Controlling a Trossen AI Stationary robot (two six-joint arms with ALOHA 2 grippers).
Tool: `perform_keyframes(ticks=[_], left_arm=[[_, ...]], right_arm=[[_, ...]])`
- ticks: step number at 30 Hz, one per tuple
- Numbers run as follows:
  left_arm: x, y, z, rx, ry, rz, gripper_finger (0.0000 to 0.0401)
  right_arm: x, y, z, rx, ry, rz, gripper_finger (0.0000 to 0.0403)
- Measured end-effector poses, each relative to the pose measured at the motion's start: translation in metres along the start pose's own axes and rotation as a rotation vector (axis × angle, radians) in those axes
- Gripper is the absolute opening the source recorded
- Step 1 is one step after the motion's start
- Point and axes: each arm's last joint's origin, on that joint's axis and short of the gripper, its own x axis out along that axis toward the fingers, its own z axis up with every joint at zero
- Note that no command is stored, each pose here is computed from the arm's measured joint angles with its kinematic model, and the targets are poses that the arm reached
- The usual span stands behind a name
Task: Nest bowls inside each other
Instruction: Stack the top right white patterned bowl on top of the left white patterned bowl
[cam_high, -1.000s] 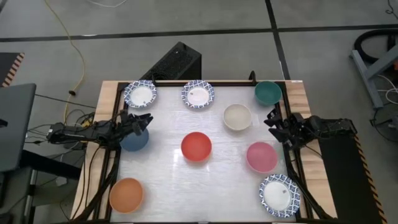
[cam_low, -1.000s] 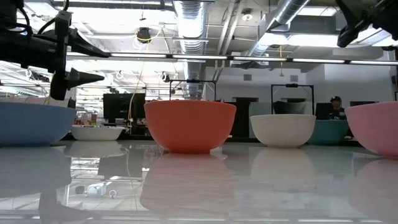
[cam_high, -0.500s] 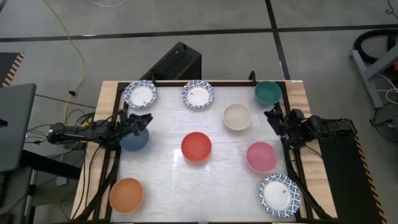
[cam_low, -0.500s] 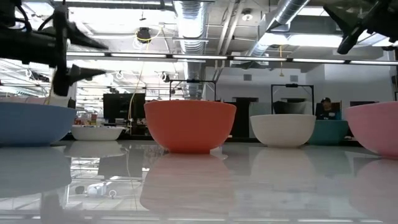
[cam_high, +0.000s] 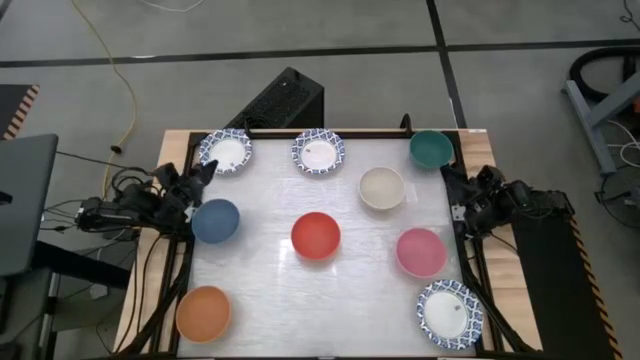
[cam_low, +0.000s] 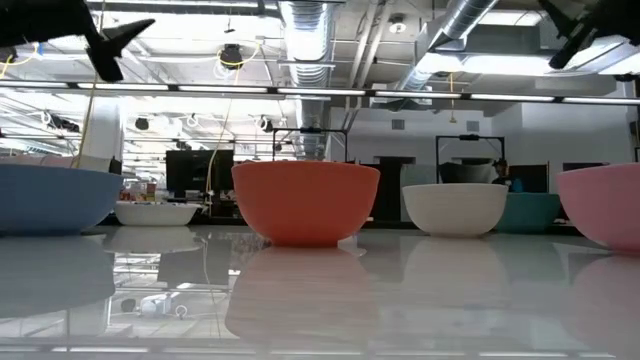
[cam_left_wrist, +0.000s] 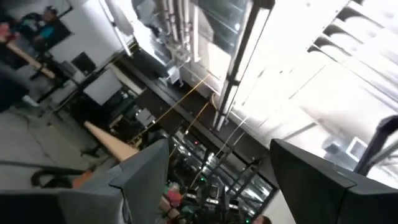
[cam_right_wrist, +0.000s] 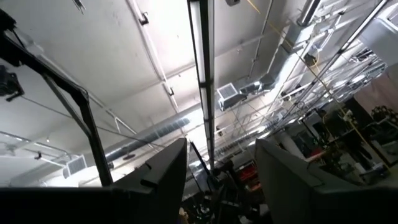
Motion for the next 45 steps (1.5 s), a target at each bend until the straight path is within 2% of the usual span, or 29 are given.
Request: perform_keyframes(ticks=[7, 14, 19, 23, 28, 33, 39, 45], left_arm=[[0.003, -0.008, 0.009, -0.026, -0.013, -0.045, 0.0269], [0.006, -0.014, 0.020, 0.008, -0.053, -0.052, 0.0269], [0.008, -0.017, 0.029, 0.084, -0.108, 0.021, 0.0269], [0.012, -0.024, 0.038, 0.096, -0.110, 0.024, 0.0269], [0.024, -0.036, 0.048, 0.184, 0.026, 0.084, 0.0269], [0.046, -0.055, 0.062, 0.328, 0.211, 0.215, 0.0269], [0.074, -0.077, 0.078, 0.516, 0.414, 0.419, 0.0269], [0.098, -0.087, 0.071, 0.735, 0.656, 0.553, 0.0269]], right_arm=[[0.016, 0.013, 0.025, -0.094, -0.057, -0.007, 0.0210], [0.054, 0.030, 0.042, -0.198, -0.039, -0.044, 0.0210], [0.093, 0.038, 0.041, -0.267, 0.048, -0.102, 0.0210], [0.124, 0.041, 0.040, -0.383, 0.145, -0.165, 0.0210], [0.156, 0.042, 0.045, -0.455, 0.256, -0.263, 0.0210], [0.177, 0.035, 0.042, -0.518, 0.378, -0.360, 0.0210], [0.191, 0.015, 0.026, -0.491, 0.427, -0.459, 0.0210], [0.200, -0.004, 0.003, -0.480, 0.494, -0.520, 0.0210]])
